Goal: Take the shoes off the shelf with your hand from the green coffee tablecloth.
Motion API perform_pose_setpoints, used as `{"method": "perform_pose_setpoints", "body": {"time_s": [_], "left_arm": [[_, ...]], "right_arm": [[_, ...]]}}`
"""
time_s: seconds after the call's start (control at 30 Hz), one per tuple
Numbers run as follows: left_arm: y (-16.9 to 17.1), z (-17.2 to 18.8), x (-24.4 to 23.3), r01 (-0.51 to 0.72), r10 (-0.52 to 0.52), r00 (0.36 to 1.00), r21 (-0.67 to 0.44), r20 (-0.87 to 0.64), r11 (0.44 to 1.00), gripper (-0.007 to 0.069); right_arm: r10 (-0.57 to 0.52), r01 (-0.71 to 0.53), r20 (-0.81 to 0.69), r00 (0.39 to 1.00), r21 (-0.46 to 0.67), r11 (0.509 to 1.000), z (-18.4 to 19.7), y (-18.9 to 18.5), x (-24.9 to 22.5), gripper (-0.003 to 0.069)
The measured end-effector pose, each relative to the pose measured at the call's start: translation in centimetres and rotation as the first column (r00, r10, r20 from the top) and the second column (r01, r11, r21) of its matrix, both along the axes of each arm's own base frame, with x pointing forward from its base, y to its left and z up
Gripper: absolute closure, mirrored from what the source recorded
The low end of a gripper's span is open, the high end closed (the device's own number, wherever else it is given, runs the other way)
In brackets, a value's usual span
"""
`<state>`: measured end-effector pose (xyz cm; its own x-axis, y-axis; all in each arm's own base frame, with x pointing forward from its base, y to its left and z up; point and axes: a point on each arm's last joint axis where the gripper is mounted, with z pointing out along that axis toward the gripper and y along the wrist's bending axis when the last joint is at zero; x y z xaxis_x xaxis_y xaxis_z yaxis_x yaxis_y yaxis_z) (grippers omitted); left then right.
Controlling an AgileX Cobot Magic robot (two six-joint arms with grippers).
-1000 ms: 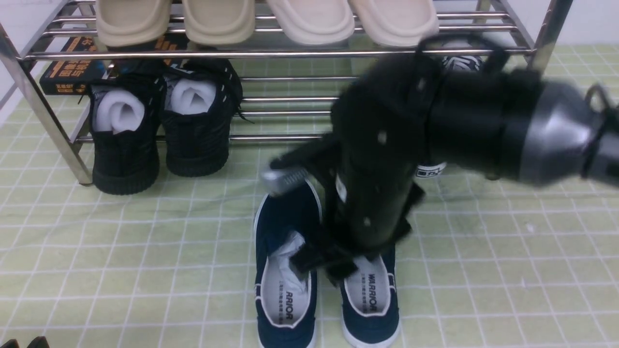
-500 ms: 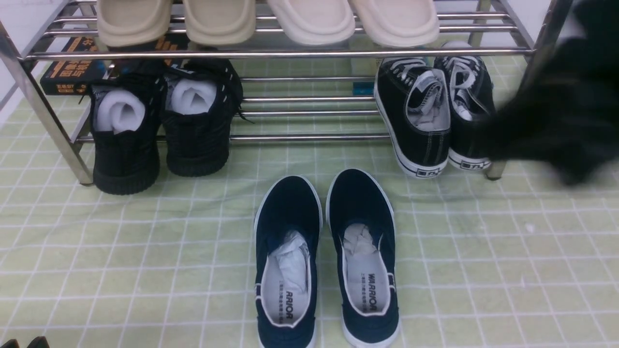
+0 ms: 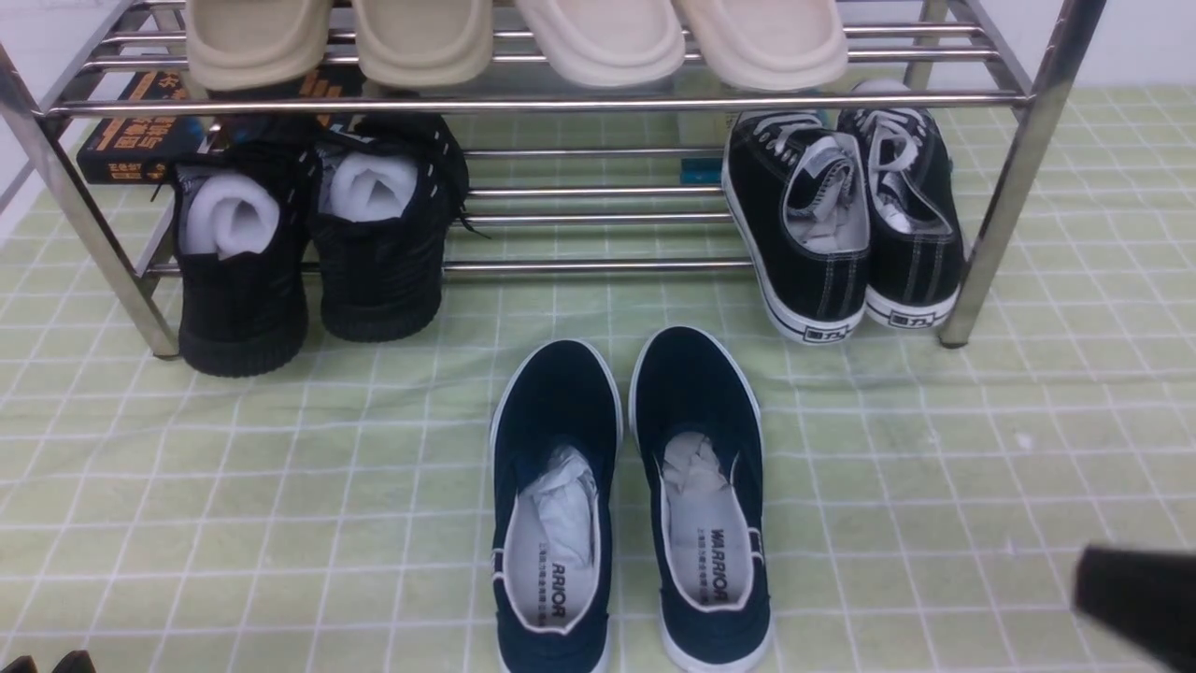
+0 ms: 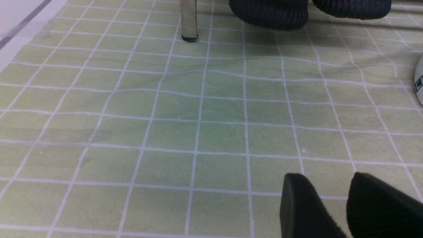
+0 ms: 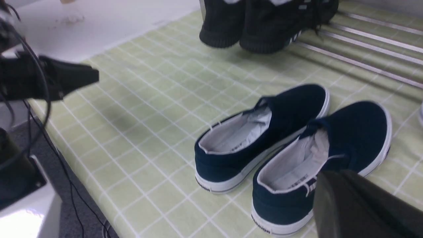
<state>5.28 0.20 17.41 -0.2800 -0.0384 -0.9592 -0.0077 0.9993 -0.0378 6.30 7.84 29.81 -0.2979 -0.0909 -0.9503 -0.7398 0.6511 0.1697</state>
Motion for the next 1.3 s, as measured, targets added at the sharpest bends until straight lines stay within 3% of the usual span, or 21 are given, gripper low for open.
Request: {"method": "perform_pose_setpoints", "body": {"time_s": [0.13, 1.03, 1.17, 1.3], "left_arm": [[0.0, 0.0, 0.0, 0.000, 0.000, 1.000, 0.000, 0.000, 1.000, 0.0384], [0.0, 0.0, 0.0, 0.000, 0.000, 1.000, 0.000, 0.000, 1.000, 0.0384], [0.0, 0.0, 0.0, 0.000, 0.000, 1.000, 0.000, 0.000, 1.000, 0.0384], [0.0, 0.0, 0.0, 0.000, 0.000, 1.000, 0.000, 0.000, 1.000, 0.0384]], "right_arm": [[-0.004, 0.003, 0.013, 1.000, 0.016, 1.000, -1.6, 0.2, 0.2, 0.0666], [-0.006, 0.005, 0.037, 0.999, 0.039, 0.999, -2.0, -0.3, -0.1, 0.0644], [-0.089, 0.086, 0.065, 0.994, 0.048, 0.995, -3.5, -1.6, -0.3, 0.0642], [-0.321, 0.319, 0.058, 0.945, 0.040, 0.947, -7.0, -4.1, -0.4, 0.0638]]}}
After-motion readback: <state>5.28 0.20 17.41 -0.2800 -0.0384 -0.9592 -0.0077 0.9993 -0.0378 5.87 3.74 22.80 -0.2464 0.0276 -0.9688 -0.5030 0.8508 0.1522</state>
